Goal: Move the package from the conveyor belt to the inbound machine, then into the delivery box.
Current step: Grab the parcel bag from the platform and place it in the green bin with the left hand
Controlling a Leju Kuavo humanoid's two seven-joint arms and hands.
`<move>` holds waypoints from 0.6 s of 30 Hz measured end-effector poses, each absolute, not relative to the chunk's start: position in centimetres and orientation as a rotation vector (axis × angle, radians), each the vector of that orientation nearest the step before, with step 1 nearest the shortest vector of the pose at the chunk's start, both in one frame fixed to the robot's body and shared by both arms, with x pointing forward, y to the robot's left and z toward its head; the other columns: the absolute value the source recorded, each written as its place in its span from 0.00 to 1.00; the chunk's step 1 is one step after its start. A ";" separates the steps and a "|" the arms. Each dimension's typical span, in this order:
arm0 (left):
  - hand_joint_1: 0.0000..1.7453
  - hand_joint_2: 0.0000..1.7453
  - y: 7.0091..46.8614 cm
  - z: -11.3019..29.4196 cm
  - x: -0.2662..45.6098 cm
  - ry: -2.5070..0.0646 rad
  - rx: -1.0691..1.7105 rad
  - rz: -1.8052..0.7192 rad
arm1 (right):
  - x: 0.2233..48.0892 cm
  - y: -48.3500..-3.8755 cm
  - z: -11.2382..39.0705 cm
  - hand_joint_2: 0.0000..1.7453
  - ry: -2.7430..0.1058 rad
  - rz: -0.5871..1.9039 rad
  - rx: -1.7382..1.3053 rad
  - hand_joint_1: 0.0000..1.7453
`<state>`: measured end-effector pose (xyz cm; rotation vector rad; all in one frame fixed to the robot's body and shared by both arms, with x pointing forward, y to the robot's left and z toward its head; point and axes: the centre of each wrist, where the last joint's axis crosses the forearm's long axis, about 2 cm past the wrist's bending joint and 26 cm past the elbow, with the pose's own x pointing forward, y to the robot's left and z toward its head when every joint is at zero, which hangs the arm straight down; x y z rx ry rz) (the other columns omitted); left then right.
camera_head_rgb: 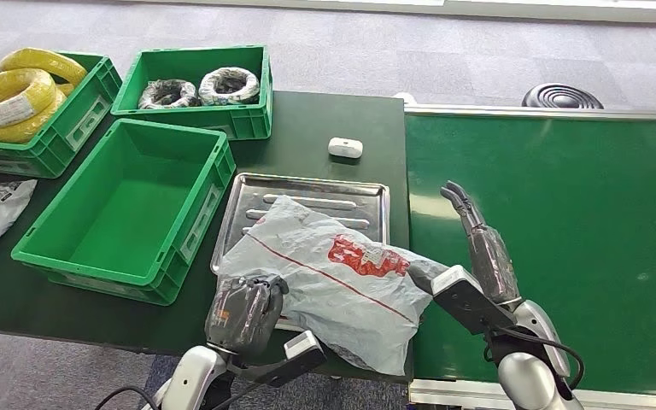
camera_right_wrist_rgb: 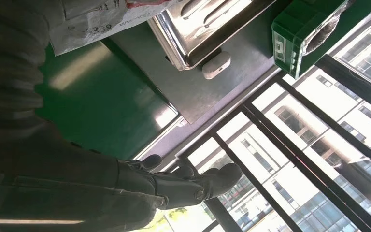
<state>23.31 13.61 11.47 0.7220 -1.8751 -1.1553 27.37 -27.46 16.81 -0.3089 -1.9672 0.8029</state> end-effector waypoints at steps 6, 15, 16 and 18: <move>0.00 1.00 13.6 14.2 23.3 -2.124 0.702 -0.930 | 26.9 -27.6 16.4 1.00 -1.951 0.793 -0.331 0.00; 0.00 1.00 13.2 14.4 23.3 -2.089 0.638 -0.947 | 26.9 -28.2 16.1 1.00 -1.955 0.780 -0.334 0.00; 0.00 1.00 13.1 14.2 23.4 -2.059 0.631 -0.980 | 27.0 -28.2 16.2 1.00 -1.958 0.779 -0.331 0.00; 0.00 1.00 12.9 13.4 23.5 -2.001 0.616 -1.040 | 27.3 -28.3 16.3 1.00 -1.963 0.778 -0.328 0.00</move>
